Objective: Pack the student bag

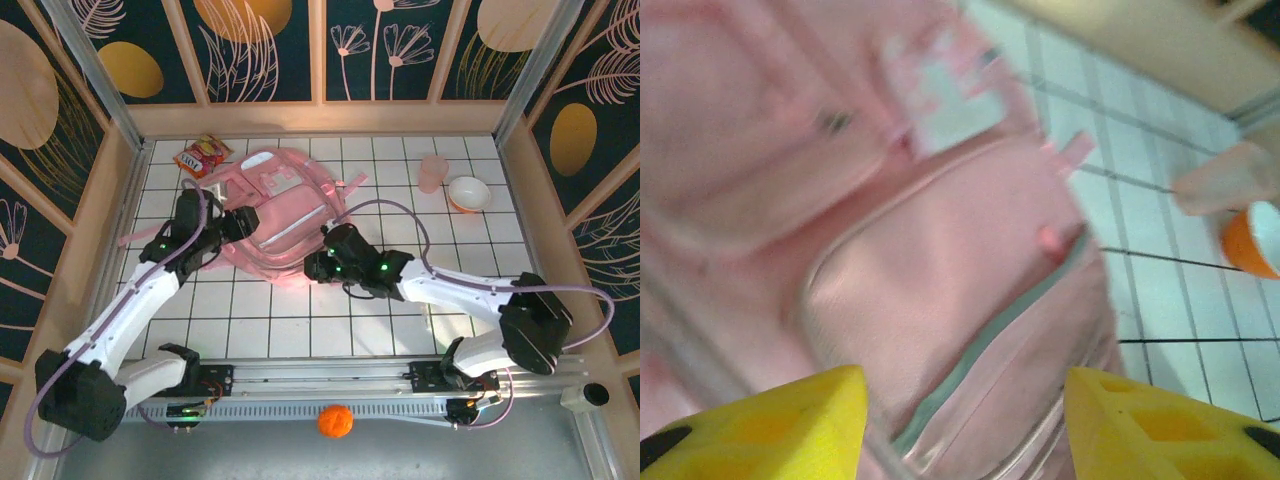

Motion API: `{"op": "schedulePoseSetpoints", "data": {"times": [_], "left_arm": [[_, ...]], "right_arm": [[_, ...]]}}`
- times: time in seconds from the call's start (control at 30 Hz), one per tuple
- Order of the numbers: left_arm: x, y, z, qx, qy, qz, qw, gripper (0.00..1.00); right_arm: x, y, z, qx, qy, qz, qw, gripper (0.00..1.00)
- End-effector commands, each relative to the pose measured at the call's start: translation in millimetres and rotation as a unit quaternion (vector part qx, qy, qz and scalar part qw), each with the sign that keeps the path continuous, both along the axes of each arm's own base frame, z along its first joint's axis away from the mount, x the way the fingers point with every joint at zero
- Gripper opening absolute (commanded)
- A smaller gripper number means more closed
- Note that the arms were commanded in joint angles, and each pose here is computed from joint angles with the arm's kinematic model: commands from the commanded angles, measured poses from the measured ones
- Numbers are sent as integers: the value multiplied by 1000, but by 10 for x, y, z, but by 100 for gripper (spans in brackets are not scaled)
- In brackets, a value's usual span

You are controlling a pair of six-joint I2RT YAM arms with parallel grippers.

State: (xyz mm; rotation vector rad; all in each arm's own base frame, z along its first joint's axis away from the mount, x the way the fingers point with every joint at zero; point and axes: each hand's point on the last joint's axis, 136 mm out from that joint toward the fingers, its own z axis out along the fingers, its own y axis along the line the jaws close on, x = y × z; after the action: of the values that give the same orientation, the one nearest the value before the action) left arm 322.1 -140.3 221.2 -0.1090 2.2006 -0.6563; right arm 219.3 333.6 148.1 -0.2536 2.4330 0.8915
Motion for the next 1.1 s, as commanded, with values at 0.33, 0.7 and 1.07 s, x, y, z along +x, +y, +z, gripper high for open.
{"op": "schedulePoseSetpoints", "data": {"times": [0.33, 0.7, 1.07], "left_arm": [[-587, -459, -84, 318, -345, -423, 775, 73], [-296, -616, -656, 409, -284, -436, 750, 84], [-90, -660, -913, 405, -235, -428, 773, 87]], "right_arm": [[20, -169, 452, 104, -58, -20, 993, 31], [25, -63, 435, 107, -49, -5, 993, 31], [14, -61, 416, 105, -53, -2, 993, 31]]}}
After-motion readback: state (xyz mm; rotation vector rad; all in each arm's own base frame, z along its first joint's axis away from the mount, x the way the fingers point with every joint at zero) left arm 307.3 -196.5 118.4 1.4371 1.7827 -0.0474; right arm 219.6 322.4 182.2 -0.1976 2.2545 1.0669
